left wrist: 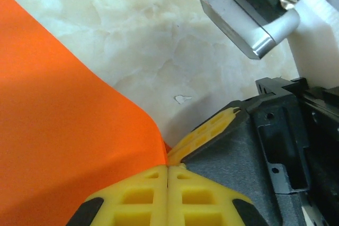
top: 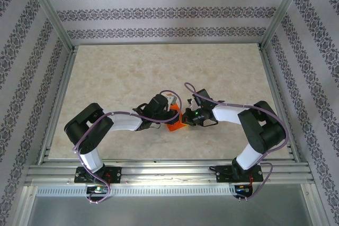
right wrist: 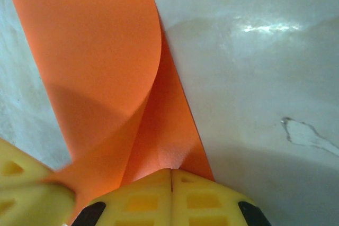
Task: Fold a paper plane with a square sheet of paper (pick it up from the middle)
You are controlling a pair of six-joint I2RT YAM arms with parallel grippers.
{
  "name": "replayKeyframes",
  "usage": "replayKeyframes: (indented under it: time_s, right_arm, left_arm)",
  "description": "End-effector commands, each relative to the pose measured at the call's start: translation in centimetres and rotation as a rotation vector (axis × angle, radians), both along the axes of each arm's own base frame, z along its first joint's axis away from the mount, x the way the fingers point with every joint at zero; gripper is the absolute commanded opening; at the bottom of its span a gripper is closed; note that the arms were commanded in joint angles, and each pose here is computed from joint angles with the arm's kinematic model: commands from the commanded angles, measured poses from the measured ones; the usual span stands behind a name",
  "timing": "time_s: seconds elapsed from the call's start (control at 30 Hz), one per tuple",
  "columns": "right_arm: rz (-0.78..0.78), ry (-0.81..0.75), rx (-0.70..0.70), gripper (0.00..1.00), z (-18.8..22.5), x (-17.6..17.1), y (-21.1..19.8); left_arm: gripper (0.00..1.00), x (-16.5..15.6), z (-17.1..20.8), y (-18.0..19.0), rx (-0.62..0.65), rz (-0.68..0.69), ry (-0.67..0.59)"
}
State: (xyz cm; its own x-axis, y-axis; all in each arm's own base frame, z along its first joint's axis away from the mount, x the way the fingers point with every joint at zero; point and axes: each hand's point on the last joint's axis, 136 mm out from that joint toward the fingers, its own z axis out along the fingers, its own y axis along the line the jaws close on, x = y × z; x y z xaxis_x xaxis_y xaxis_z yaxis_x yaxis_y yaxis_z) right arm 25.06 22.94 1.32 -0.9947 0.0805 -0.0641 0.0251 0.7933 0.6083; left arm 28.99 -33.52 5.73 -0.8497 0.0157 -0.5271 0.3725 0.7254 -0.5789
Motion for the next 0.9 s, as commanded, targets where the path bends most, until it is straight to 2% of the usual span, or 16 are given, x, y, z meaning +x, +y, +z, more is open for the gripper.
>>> replayKeyframes:
  time_s: [0.0,0.5,0.7,0.87]
  right_arm:
    - [0.030,0.097,-0.181,0.00,-2.8,-3.1,-3.3]
    - [0.012,0.089,-0.131,0.00,-1.6,-2.4,-2.3]
    - [0.004,0.058,-0.043,0.00,0.4,-1.6,-0.7]
    - [0.008,0.044,-0.032,0.00,1.2,-0.9,0.0]
  left_arm:
    - [0.00,1.0,0.1,2.0,0.028,0.045,-0.022]
    - [0.00,1.4,-2.6,4.4,0.132,0.056,-0.003]
    - [0.00,0.9,-3.9,4.7,0.151,0.050,0.021]
    - [0.00,0.7,-4.6,4.7,0.147,0.050,0.029]
